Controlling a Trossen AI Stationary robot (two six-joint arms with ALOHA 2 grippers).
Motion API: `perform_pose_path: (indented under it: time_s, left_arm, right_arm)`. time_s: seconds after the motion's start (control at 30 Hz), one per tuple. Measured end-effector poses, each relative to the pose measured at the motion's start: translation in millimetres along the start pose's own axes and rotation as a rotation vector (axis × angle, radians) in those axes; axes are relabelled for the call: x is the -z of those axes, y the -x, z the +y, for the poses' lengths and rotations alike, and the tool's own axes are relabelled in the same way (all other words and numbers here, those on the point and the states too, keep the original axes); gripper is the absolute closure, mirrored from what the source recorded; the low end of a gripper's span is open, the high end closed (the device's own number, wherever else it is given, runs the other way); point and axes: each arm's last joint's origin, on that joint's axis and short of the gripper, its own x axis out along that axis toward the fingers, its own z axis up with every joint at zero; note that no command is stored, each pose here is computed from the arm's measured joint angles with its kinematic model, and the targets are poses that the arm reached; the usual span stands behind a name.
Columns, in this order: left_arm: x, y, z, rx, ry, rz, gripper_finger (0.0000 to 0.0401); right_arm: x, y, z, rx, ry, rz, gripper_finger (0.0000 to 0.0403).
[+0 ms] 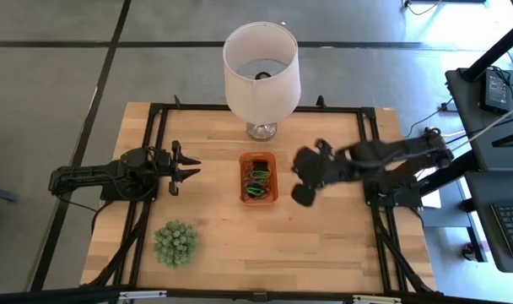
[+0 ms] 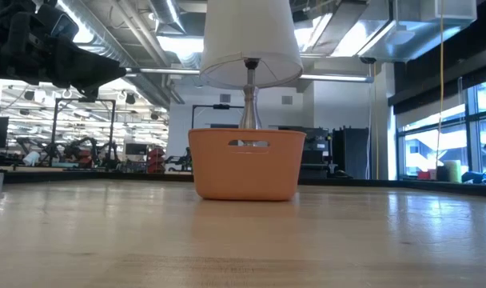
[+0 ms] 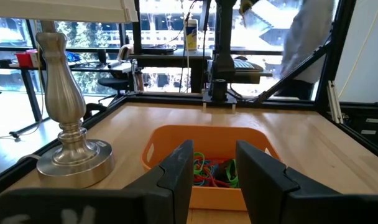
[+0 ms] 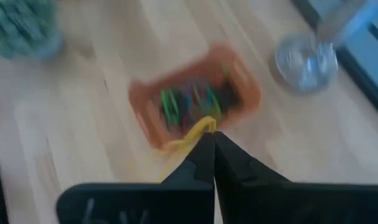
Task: Pick and place rubber bands into bin
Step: Put the yellow rubber band into the orange bin
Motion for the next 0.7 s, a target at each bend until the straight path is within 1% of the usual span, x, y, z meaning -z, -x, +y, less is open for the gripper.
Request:
perform_pose_path:
  time_s: [0.17, 0.37, 0.47, 0.53, 0.63, 0.7]
  left_arm:
    - [0.0, 0.0, 0.0, -0.001, 0.000, 0.000, 0.0287]
    - [0.0, 0.0, 0.0, 0.000, 0.000, 0.000, 0.0287]
    - [0.0, 0.0, 0.0, 0.000, 0.000, 0.000, 0.0287]
    - [0.0, 0.0, 0.0, 0.000, 0.000, 0.000, 0.0287]
    - [0.0, 0.0, 0.0, 0.000, 0.000, 0.000, 0.0287]
    - [0.0, 0.0, 0.0, 0.000, 0.000, 0.000, 0.0287]
  right_arm:
    - [-34.9, -20.1, -22.6, -0.089, 0.031, -0.098, 0.0403]
    - [-59.9, -63.3, -39.4, -0.140, 0.058, -0.119, 0.0403]
    - [-65.1, -92.2, -42.0, -0.158, 0.067, -0.088, 0.0403]
    - [-64.3, -113.9, -41.9, -0.158, 0.069, -0.041, 0.0403]
    - [-58.2, -149.0, -37.8, -0.144, 0.083, 0.043, 0.0403]
    - [-51.4, -173.1, -33.4, -0.132, 0.113, 0.100, 0.0403]
